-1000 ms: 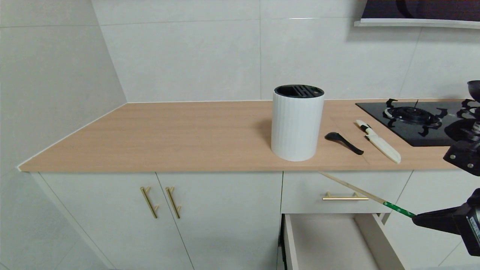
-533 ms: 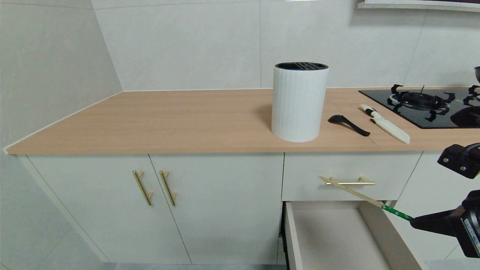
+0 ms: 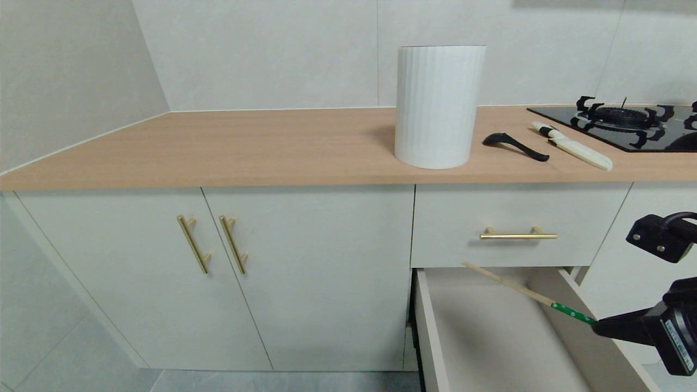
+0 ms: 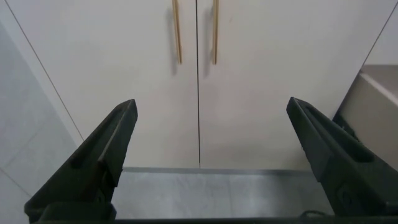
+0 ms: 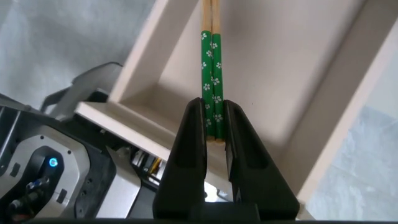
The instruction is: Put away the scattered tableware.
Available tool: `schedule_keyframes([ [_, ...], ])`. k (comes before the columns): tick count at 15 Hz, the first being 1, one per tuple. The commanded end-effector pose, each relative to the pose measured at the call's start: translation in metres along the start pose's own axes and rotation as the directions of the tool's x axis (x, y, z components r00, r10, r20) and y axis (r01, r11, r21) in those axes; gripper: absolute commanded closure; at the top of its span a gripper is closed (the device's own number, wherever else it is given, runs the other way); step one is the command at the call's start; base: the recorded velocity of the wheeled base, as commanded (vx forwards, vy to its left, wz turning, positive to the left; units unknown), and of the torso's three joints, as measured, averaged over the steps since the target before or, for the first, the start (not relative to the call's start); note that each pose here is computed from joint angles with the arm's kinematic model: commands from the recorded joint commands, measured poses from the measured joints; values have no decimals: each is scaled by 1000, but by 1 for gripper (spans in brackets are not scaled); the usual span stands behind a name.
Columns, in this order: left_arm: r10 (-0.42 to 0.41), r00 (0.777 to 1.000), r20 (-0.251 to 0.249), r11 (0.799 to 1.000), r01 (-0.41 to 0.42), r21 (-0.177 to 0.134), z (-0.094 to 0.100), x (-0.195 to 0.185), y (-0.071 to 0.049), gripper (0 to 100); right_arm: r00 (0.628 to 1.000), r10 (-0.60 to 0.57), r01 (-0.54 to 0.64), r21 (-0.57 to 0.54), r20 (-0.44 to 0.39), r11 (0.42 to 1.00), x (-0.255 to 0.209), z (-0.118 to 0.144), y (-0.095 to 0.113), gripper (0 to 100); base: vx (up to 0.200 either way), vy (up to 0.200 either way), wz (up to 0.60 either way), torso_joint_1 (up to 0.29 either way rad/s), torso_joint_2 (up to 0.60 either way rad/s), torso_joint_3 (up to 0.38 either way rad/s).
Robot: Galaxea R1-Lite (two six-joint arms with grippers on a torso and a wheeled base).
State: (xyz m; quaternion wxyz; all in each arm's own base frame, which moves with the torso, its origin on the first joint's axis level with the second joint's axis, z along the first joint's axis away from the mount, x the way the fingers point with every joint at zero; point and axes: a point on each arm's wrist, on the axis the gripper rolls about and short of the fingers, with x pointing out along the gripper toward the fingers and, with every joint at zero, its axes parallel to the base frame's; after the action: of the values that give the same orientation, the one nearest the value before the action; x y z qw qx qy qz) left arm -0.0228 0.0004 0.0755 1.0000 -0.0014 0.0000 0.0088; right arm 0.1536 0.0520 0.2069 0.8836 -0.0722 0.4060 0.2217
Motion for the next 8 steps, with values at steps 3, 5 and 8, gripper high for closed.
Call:
schedule_keyframes([
  [3, 1, 1000, -2, 1000, -1, 0, 0, 0, 0, 0, 1000, 5, -5, -8, -30, 1000, 7, 0, -1, 100, 0, 0, 0, -95, 357, 256],
  [5, 1, 1000, -2, 1000, -1, 0, 0, 0, 0, 0, 999, 5, -5, -9, -34, 1000, 9, 1, -1, 100, 0, 0, 0, -24, 102, 56],
  [8, 1, 1000, -2, 1000, -1, 0, 0, 0, 0, 0, 998, 4, -4, 3, -68, 1000, 25, 6, -4, 100, 0, 0, 0, 0, 0, 0],
])
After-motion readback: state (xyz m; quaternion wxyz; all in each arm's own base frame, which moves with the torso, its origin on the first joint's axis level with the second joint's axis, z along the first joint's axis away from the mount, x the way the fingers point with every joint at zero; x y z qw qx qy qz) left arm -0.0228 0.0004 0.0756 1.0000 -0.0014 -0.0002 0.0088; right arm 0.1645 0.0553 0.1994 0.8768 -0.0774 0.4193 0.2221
